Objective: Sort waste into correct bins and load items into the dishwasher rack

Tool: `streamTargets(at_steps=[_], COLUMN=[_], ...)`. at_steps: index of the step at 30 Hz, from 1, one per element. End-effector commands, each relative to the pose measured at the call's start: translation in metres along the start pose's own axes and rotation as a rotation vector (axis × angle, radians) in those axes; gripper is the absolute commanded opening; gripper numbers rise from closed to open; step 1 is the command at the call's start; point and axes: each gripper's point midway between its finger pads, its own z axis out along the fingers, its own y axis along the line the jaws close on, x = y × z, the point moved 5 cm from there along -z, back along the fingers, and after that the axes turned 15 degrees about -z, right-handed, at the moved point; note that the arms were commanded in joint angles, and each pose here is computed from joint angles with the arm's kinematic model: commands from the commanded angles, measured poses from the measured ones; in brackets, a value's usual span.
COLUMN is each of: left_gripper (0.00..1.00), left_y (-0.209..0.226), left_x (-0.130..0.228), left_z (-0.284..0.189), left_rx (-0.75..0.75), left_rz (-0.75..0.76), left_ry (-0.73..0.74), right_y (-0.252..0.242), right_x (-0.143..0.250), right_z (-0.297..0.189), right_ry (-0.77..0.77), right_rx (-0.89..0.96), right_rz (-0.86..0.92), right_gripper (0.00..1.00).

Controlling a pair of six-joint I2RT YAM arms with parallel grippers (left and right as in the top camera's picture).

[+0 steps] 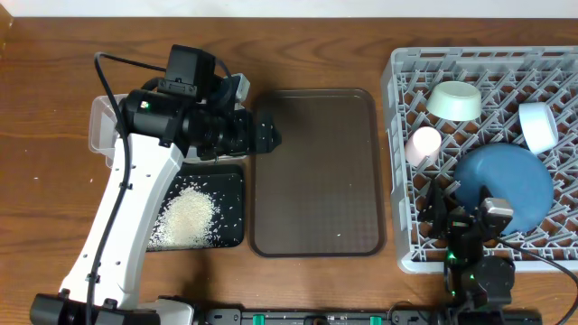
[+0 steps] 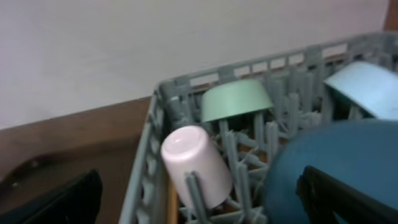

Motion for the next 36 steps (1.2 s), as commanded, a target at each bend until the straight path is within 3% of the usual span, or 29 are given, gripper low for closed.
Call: streamTargets(at_steps=[1,36], left_gripper=[0.98,0.98], left_y=[0.003,0.003], left_x=[-0.0003,-0.0003], left_z=[0.001,0.001], left_rx=[-0.012,-0.012], left_rz=[0.002,0.002], left_ry=[0.0,0.0], right_y=[0.0012,-0.0009], right_x=[0.0007,0.0008], right_z=[-0.0003,-0.0002], right_ry=[0.0,0.001], right_rx=[-0.025,-0.014], right_rz=[-0.047,-0.046], right_gripper=[0.99,0.99])
